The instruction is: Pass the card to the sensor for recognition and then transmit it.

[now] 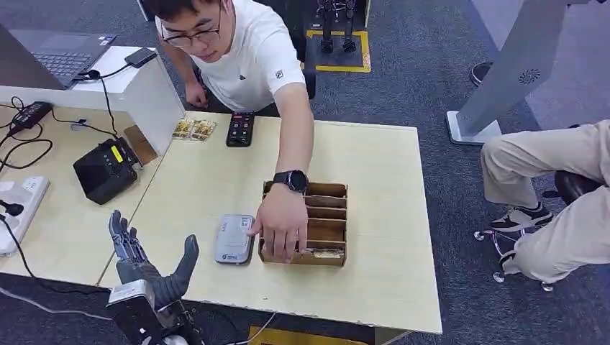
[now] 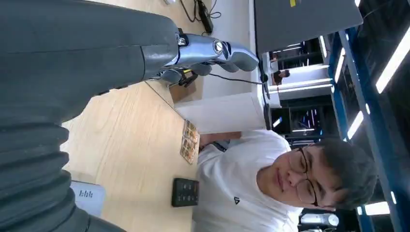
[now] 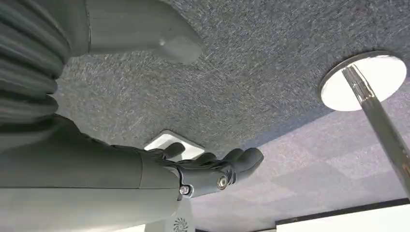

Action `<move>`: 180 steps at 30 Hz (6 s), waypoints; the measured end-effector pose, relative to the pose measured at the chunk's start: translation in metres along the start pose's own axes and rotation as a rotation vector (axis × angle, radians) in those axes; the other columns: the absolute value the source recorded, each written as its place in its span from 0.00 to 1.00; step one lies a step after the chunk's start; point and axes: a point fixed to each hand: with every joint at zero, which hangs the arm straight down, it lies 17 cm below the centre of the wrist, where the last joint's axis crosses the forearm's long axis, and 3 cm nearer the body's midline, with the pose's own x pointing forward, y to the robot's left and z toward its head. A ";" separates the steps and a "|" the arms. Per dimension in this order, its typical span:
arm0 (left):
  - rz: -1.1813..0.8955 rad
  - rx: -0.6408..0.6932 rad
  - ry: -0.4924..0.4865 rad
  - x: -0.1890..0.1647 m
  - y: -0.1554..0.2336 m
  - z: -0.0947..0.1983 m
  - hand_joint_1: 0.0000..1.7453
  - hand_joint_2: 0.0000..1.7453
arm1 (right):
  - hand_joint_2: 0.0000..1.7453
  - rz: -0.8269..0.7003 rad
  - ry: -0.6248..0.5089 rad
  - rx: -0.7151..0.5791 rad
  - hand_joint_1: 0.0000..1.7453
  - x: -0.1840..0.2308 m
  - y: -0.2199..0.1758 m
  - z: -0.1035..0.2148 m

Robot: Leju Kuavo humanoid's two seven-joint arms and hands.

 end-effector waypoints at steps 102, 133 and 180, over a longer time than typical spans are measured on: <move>-0.547 -1.123 -0.377 -0.053 -0.208 0.153 0.00 1.00 | 1.00 0.044 -0.148 0.091 0.00 0.026 0.028 0.016; -0.574 -0.776 -0.261 -0.055 -0.188 0.101 0.00 1.00 | 1.00 0.056 -0.131 0.099 0.00 0.023 0.030 0.017; -0.862 -0.756 -0.277 -0.101 -0.160 0.089 0.85 1.00 | 1.00 0.051 -0.143 0.122 0.00 0.025 0.038 0.022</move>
